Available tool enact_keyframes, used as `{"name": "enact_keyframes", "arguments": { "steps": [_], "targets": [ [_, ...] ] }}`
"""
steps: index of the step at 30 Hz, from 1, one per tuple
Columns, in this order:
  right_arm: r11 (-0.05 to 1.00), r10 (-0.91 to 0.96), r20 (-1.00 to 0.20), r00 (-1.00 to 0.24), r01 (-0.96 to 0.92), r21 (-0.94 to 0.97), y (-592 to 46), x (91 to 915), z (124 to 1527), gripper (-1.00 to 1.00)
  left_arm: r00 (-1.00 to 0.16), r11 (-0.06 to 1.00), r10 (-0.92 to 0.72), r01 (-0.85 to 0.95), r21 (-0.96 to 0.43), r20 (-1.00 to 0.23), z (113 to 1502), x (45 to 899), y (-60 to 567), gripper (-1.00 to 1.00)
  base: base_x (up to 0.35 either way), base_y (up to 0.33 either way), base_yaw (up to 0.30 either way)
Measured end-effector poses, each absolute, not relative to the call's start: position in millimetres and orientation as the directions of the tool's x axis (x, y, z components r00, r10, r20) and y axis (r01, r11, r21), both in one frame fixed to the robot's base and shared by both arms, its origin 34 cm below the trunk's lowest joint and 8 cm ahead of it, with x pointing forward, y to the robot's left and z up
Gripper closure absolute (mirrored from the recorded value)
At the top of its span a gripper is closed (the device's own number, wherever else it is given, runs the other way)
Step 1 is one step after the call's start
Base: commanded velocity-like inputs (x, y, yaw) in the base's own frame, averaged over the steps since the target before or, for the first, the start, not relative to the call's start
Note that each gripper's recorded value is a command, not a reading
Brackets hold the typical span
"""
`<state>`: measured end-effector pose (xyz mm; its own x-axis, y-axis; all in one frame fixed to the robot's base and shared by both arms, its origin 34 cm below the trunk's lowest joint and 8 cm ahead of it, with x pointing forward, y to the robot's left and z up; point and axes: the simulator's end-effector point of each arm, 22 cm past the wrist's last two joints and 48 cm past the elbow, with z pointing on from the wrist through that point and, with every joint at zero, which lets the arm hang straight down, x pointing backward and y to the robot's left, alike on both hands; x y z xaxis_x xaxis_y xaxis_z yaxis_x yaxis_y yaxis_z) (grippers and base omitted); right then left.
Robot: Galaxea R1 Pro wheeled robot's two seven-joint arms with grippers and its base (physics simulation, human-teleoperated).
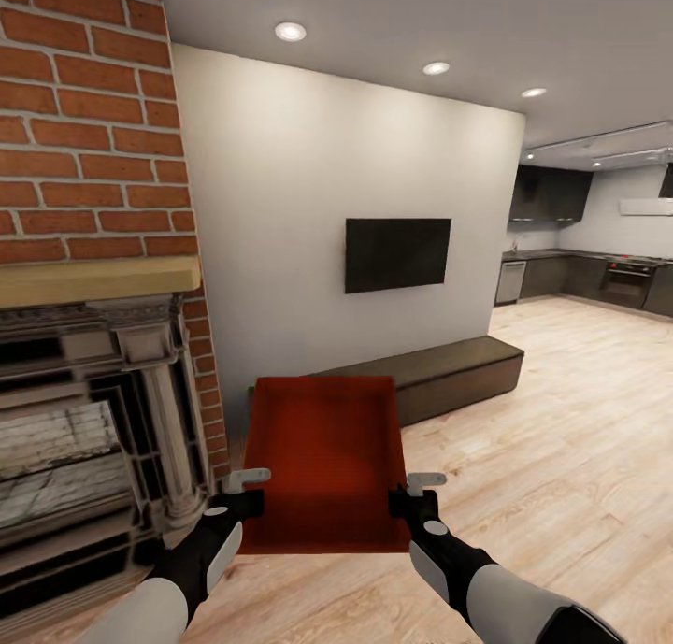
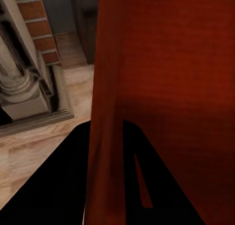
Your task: Move the two storage containers from the living room to the garage. In the garage, place one container on the floor and stack the other container on top of it (either order is fine).
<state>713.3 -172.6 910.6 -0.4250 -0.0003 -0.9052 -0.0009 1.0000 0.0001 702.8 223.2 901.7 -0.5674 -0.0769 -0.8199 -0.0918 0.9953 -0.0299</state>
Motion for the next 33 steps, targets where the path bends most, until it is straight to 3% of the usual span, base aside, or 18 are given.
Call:
{"name": "enact_keyframes", "arguments": {
  "steps": [24, 33],
  "targets": [
    [1.000, 0.001, -0.911, -0.413, 0.000, 0.001, -172.2, 714.2, 919.2, 1.00, -0.556, 0.995, -0.076, -0.091, -0.030, -0.827, 910.5, 704.0, 223.6, 1.00, 0.000, 0.000, -0.273],
    [1.000, -0.004, -0.910, -0.414, -0.003, -0.003, -172.1, 714.9, 920.6, 1.00, -0.558, 0.995, -0.079, -0.093, -0.032, -0.826, 910.7, 703.7, 223.6, 1.00, 0.000, 0.000, -0.054]
  ]
}}
